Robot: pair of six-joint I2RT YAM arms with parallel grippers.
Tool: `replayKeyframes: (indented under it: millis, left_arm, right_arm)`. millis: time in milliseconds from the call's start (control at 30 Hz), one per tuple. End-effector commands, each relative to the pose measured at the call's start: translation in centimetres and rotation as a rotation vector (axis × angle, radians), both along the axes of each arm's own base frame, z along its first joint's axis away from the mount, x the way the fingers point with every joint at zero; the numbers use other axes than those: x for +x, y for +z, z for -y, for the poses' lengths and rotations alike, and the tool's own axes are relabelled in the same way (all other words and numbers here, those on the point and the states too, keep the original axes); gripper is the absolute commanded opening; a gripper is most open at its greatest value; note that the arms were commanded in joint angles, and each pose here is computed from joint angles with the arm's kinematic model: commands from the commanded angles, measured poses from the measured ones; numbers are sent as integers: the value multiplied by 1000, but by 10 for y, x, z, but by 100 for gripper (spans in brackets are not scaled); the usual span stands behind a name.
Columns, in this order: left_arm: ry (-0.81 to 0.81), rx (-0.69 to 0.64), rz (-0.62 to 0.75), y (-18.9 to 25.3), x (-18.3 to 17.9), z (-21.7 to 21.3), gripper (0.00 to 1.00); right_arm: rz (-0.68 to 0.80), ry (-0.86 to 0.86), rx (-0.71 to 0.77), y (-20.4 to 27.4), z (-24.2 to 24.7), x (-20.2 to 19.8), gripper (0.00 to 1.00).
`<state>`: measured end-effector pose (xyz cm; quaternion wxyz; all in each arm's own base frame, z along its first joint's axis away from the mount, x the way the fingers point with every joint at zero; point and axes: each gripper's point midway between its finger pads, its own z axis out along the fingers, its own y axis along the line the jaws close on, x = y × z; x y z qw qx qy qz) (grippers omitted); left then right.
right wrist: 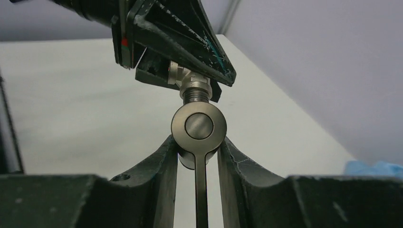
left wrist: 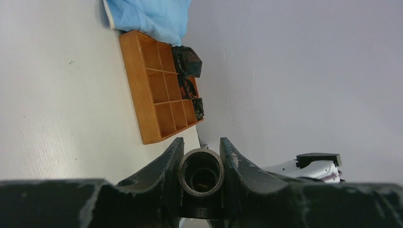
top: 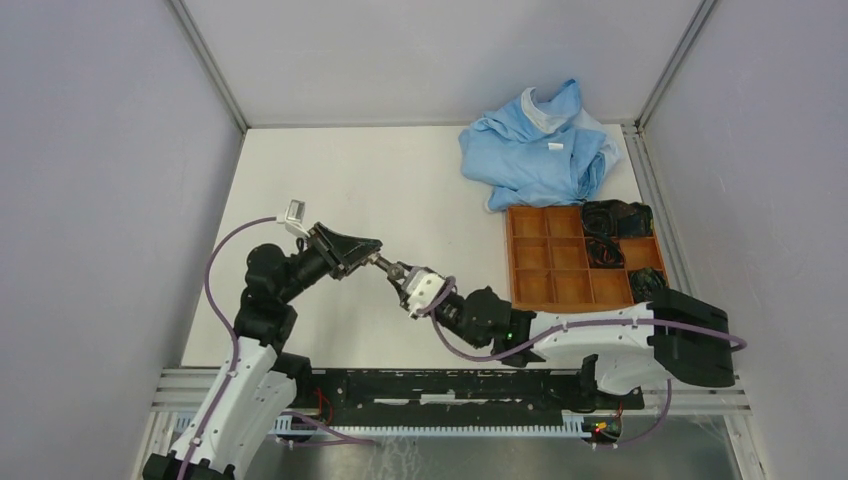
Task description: Install the water faucets
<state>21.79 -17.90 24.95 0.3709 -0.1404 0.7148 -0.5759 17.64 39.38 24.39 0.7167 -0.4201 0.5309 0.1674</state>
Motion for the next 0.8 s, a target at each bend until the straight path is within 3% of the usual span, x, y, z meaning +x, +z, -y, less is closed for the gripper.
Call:
replayKeyframes:
  millis: [0,233,367,500,533,567,600,767]
  left_arm:
    - [-83,-8,61,3,-14,8,2]
    - [-92,-2,114,10,-19,7,2]
    - [-98,-5,127,11,-22,7,2]
    - [-88,-24,150,16,-23,6,2]
    - [-81,-25,151,17,-23,6,2]
    - [-74,-24,148,17,-22,5,2]
    - [-67,-23,142,17,-21,4,2]
    - [-41,-11,82,11,-16,2,2]
  right_arm:
    - [-302,235,501,68,3,-9,31]
    - [-695,598,856,96,11,-24,34]
    - [-1055,823,1004,99,11,-25,39]
    - [-1341,1080,1172,103,24,-35,65]
    - [-1393,1068,1179,94,23,-35,76]
    - [-1419,1025,1184,84,24,-33,94]
    - [-1419,966,1178,73,26,-32,98]
    - [-1357,718,1099,35,41,-29,98]
